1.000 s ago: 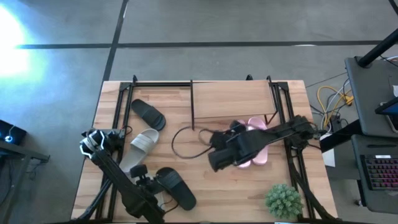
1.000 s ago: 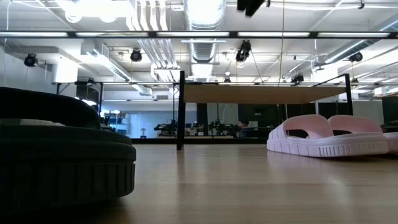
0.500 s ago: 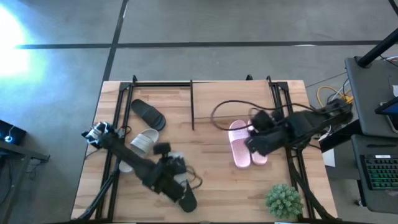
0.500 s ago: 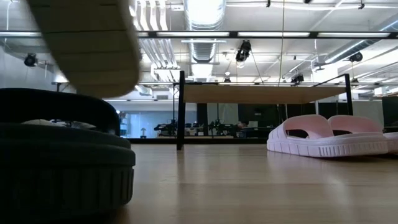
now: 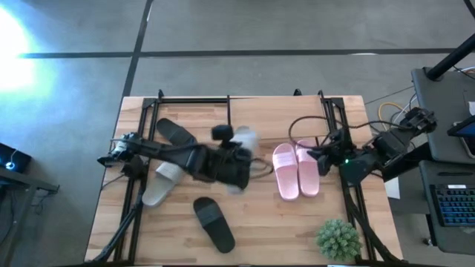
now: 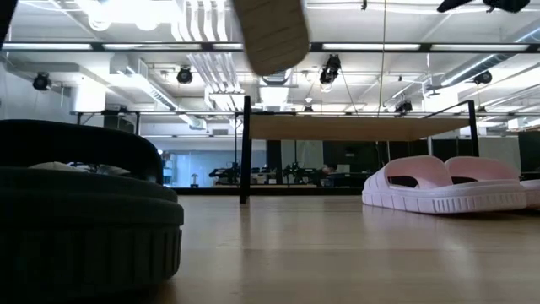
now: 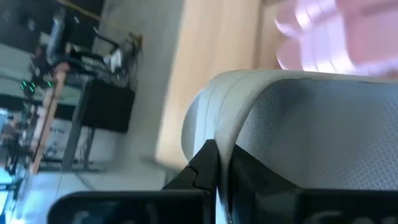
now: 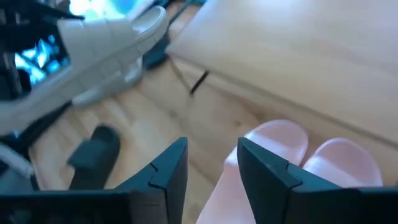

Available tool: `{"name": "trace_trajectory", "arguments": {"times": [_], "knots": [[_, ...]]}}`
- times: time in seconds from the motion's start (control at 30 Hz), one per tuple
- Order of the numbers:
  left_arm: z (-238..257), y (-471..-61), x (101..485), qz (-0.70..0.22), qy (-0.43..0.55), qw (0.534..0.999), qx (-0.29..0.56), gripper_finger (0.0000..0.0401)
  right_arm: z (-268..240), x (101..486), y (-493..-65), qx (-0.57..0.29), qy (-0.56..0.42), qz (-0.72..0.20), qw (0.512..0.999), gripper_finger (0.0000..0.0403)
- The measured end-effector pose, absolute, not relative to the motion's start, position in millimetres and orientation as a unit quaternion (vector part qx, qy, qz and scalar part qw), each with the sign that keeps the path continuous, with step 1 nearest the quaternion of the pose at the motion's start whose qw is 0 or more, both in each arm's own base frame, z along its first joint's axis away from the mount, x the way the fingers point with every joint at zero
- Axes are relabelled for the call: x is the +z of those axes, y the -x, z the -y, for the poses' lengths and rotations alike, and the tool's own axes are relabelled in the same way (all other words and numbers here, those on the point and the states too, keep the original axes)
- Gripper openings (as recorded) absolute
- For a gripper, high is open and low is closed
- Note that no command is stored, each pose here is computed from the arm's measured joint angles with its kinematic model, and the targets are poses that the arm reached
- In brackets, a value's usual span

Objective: Pick and place slides into the shelf
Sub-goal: Put the bottom gray slide on the shelf

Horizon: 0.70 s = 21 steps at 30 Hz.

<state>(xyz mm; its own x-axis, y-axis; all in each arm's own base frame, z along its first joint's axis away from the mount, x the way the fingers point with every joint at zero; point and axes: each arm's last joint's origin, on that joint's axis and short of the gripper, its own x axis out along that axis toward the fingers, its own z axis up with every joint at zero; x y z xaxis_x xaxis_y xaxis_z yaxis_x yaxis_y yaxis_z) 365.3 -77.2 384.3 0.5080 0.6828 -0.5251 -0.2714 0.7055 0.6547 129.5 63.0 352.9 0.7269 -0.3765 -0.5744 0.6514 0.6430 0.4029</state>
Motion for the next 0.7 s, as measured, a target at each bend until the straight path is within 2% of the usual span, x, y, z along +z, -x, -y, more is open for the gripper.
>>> {"name": "trace_trajectory", "arguments": {"times": [0.17, 0.33, 0.4, 0.47, 0.57, 0.7], "knots": [[45.7, -384.6, 402.0, -0.354, -0.26, 0.843, 0.31, 0.0, -44.0, 351.8, -104.1, -0.289, -0.323, -0.171, 0.885, 0.0124], [8.0, -392.4, 406.5, -0.364, -0.297, 0.819, 0.329, 0.0, -24.0, 357.1, -77.5, -0.299, -0.322, -0.122, 0.89, 0.0122], [-8.1, -396.9, 405.0, -0.365, -0.31, 0.811, 0.336, 0.0, -16.3, 362.3, -66.2, -0.292, -0.351, -0.103, 0.884, 0.0123], [-22.9, -401.4, 404.6, -0.358, -0.309, 0.817, 0.329, 0.0, -10.0, 367.0, -56.9, -0.283, -0.385, -0.085, 0.874, 0.0123], [-38.8, -407.7, 408.0, -0.326, -0.293, 0.84, 0.32, 0.0, -3.8, 370.8, -48.6, -0.281, -0.372, -0.07, 0.882, 0.0121], [-48.2, -415.2, 413.6, -0.292, -0.304, 0.843, 0.333, 0.0, 3.9, 376.1, -40.0, -0.306, -0.363, -0.024, 0.88, 0.0121]]}}
